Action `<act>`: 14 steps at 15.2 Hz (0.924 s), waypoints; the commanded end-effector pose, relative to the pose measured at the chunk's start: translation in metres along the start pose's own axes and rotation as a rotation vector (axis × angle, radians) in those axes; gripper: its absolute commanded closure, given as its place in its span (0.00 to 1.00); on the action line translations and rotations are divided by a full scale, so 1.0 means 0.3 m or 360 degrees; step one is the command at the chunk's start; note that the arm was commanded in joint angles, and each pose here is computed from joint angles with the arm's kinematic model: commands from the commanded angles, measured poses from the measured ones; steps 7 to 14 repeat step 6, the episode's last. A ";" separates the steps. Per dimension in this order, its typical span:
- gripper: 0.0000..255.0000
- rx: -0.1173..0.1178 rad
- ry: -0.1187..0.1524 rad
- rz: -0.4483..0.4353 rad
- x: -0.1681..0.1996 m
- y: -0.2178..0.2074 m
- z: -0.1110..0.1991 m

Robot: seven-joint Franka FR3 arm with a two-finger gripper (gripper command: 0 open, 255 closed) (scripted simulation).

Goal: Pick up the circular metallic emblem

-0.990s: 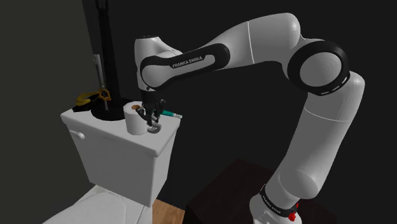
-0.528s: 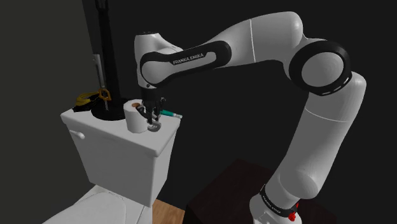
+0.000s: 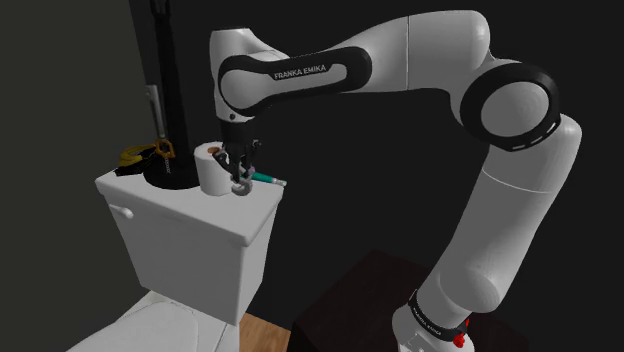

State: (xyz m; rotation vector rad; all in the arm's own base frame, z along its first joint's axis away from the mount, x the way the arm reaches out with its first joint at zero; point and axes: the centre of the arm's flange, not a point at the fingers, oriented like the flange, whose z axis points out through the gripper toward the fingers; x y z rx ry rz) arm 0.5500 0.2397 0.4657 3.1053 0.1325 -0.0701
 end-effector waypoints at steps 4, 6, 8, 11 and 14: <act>1.00 0.0000 0.0000 0.0000 -0.005 0.000 -0.087; 1.00 0.0000 0.0000 0.0000 -0.006 0.000 -0.090; 1.00 0.0000 0.0000 0.0000 -0.006 0.000 -0.090; 1.00 0.0000 0.0000 0.0000 -0.006 0.000 -0.090; 1.00 0.0000 0.0000 0.0000 -0.006 0.000 -0.090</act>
